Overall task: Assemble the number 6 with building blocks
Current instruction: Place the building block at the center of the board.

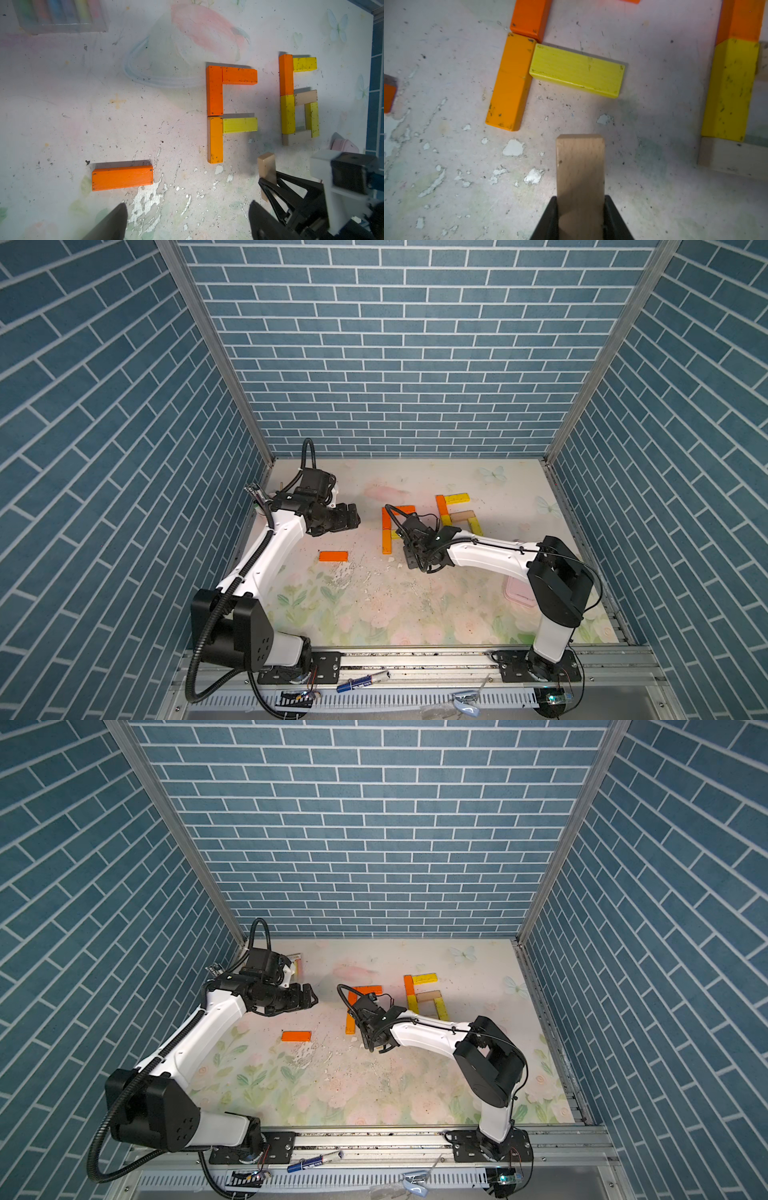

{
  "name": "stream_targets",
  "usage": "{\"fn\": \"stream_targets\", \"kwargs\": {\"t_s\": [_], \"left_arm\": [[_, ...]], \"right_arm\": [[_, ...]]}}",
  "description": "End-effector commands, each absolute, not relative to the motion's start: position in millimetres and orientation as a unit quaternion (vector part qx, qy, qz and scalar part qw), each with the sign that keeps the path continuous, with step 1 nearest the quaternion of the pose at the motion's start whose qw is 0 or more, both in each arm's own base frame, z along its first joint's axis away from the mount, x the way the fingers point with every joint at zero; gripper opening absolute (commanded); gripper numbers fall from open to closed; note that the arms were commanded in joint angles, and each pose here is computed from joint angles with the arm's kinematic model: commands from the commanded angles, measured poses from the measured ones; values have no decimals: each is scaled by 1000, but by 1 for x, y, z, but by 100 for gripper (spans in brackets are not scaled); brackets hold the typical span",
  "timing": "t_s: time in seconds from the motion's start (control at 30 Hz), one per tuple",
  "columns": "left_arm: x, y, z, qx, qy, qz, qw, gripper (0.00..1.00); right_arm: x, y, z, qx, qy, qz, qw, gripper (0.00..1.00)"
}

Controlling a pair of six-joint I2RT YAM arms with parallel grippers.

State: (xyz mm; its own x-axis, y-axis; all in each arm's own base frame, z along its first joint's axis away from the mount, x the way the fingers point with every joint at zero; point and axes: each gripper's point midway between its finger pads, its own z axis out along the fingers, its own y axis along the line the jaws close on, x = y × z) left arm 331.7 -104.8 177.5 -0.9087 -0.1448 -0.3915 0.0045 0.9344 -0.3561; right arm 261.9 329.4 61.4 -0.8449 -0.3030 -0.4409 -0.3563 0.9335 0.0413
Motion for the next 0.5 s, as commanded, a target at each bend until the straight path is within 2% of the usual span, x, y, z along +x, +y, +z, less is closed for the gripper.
{"fn": "stream_targets", "kwargs": {"t_s": [0.0,0.47], "left_arm": [[330,-105,181,-41,958,-186,215,92],[331,-114,177,-40,955,-210,207,92]], "right_arm": [[254,320,47,-116,975,39,184,17],[255,322,23,-84,986,10,145,18]]}}
